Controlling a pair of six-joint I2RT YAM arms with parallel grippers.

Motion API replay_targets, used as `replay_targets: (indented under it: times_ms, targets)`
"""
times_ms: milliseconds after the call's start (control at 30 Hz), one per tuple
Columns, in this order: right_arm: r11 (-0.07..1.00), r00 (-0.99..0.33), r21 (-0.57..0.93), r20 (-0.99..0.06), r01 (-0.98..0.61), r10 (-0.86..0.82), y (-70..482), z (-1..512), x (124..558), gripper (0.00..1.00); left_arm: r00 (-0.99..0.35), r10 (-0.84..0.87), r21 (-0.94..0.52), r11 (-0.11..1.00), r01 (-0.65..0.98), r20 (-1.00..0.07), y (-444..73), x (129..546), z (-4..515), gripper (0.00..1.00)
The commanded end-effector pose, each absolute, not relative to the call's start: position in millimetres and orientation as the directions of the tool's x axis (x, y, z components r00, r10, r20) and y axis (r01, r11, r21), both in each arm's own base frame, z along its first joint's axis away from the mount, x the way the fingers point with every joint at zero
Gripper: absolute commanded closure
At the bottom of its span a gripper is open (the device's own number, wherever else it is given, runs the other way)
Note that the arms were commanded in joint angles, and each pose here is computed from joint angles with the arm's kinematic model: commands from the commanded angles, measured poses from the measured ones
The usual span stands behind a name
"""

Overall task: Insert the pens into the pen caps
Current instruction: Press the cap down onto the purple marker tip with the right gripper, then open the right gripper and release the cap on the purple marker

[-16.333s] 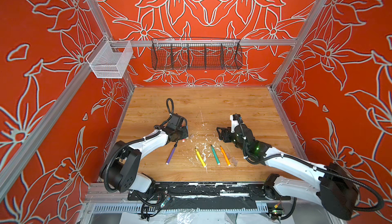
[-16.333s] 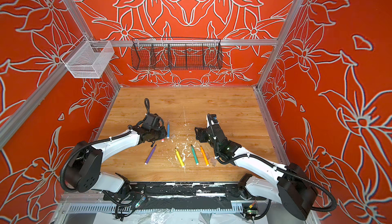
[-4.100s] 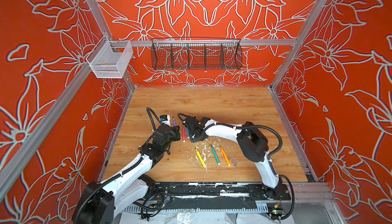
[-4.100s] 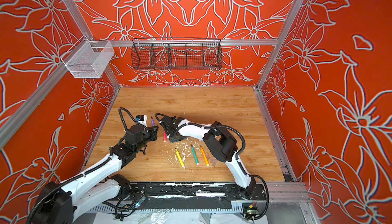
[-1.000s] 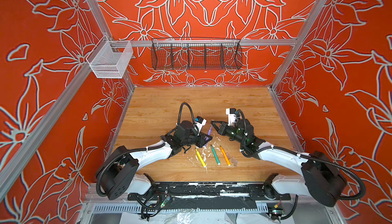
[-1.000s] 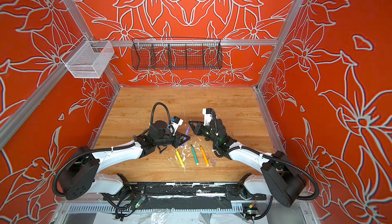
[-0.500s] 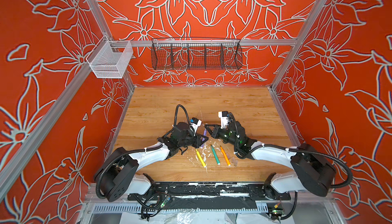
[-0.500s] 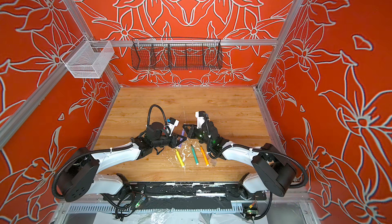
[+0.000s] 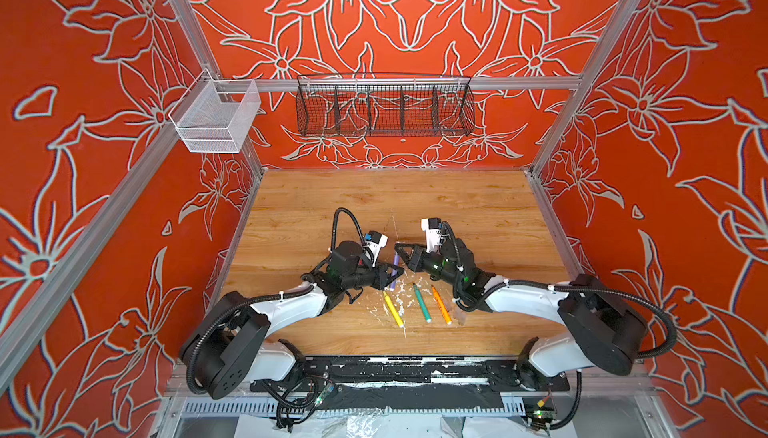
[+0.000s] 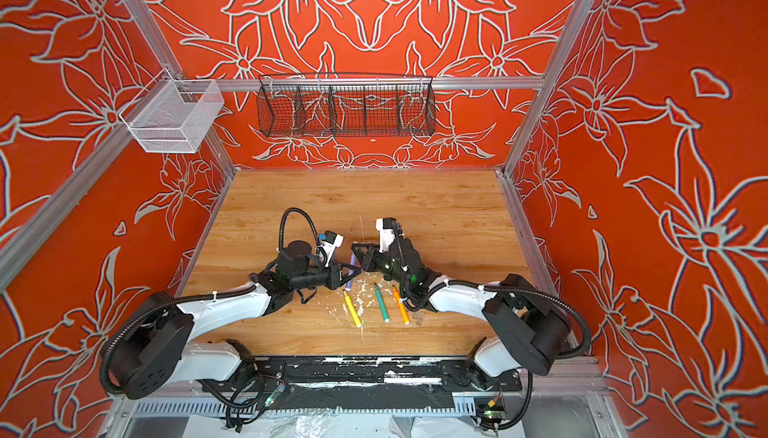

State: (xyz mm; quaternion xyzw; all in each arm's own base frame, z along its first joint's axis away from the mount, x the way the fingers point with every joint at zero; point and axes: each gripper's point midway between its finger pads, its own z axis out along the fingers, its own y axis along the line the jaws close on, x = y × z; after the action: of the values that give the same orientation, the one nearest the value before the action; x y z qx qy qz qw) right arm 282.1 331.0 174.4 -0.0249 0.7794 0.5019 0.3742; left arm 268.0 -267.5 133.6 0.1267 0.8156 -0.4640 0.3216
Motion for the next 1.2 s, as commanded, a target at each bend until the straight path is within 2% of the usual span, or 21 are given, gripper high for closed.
replay_targets:
  times_ms: [0,100,233,433,533,733,1033,1167]
  targets:
    - [0.46,-0.754,0.766,-0.601,-0.448,0.265,345.5,177.0,260.3,0.62,-0.645,-0.137,-0.623,0.468,0.627,-0.752,-273.5,276.8,177.5,1.0]
    - [0.478,-0.737,0.763,-0.607,-0.435,0.298,331.4,182.0,265.1,0.5,-0.641,-0.131,-0.618,0.464,0.635,-0.757,-274.0,276.0,177.9,1.0]
    - [0.469,-0.694,0.756,-0.632,-0.457,0.344,311.6,205.7,269.1,0.41,-0.644,-0.119,-0.614,0.47,0.634,-0.756,-274.6,276.7,177.2,1.0]
    - [0.503,-0.613,0.728,-0.676,-0.466,0.41,275.0,232.6,275.1,0.34,-0.632,-0.095,-0.599,0.453,0.66,-0.769,-277.7,272.5,178.3,1.0]
    - [0.524,-0.6,0.732,-0.67,-0.436,0.437,259.0,233.7,282.3,0.35,-0.627,-0.077,-0.591,0.438,0.678,-0.776,-281.8,269.2,179.9,1.0]
    - [0.502,-0.626,0.731,-0.67,-0.463,0.399,267.2,240.4,285.5,0.52,-0.588,0.022,-0.519,0.443,0.731,-0.809,-302.4,253.8,179.9,1.0]
    - [0.484,-0.622,0.719,-0.686,-0.499,0.377,271.5,249.0,282.0,0.55,-0.552,0.071,-0.458,0.477,0.75,-0.831,-310.1,249.1,177.3,1.0]
    - [0.478,-0.626,0.722,-0.683,-0.5,0.377,272.5,249.9,282.1,0.61,-0.551,0.083,-0.456,0.466,0.758,-0.83,-312.7,247.2,177.2,1.0]
